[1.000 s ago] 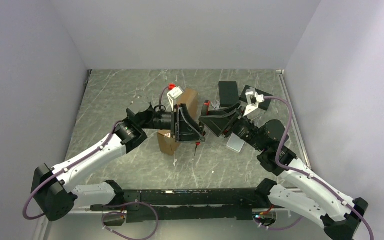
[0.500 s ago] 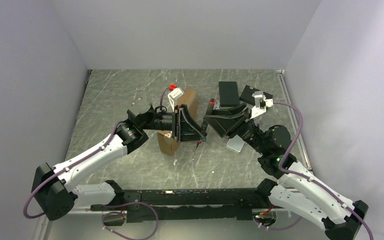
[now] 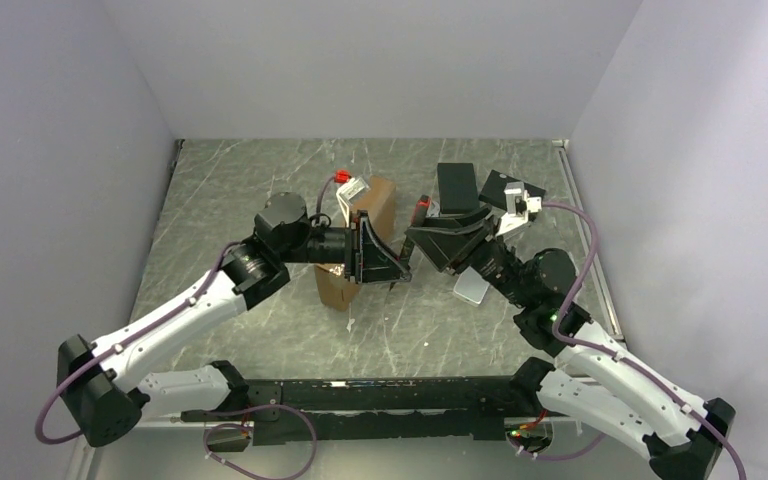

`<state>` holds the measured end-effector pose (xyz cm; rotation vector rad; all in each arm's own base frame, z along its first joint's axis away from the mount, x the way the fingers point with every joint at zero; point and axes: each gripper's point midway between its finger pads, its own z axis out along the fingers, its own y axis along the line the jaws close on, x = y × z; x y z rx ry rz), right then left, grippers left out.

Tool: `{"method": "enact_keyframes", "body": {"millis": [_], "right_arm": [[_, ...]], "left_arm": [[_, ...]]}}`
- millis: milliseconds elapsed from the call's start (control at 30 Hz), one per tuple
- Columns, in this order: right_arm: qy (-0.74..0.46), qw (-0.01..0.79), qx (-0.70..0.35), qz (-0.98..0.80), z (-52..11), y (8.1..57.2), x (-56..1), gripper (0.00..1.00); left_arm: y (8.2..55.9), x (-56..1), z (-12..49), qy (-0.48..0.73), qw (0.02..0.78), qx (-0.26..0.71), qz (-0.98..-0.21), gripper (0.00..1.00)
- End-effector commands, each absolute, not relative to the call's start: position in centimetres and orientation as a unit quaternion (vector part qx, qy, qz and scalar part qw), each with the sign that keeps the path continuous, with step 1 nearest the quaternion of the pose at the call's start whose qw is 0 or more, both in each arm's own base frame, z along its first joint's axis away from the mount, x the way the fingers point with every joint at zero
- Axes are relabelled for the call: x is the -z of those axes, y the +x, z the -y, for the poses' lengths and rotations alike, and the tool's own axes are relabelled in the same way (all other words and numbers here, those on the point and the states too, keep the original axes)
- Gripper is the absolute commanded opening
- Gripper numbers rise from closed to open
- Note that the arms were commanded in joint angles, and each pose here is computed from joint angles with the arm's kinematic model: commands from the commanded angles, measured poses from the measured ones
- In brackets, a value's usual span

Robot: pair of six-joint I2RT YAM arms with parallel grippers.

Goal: Unpack the express box

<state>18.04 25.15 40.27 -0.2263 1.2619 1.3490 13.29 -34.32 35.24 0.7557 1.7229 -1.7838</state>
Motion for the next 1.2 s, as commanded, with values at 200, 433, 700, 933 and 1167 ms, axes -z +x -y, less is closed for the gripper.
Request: {"method": "enact_keyframes", "body": {"millis": [200, 433, 700, 933, 1167], "right_arm": [[-0.018, 0.549, -0.471, -0.690, -23.6, 21.2, -35.6, 1.00], [-0.026, 0.470, -0.449, -0.760, -25.2, 21.2, -35.2, 1.00], [-0.024, 0.437, -0.480, -0.760, -28.1, 22.2, -36.8, 0.95], [-0.003, 0.374, -0.503, -0.779, -30.8, 22.9, -34.7, 0.72], [0.006, 0.344, -0.512, -0.787, -31.1, 22.1, -32.4, 0.63]], "left_arm": [[19.9, -32.4, 27.6, 0.254, 0.440, 0.379, -0.773, 0.00], [20.8, -31.9, 25.7, 0.287, 0.465, 0.291, -0.785, 0.00], [19.9, -31.2, 26.8, 0.325, 0.467, 0.241, -0.786, 0.00], [19.0, -30.7, 28.0, 0.350, 0.473, 0.194, -0.785, 0.00], [19.0, -30.2, 28.0, 0.351, 0.472, 0.184, -0.787, 0.00]]}}
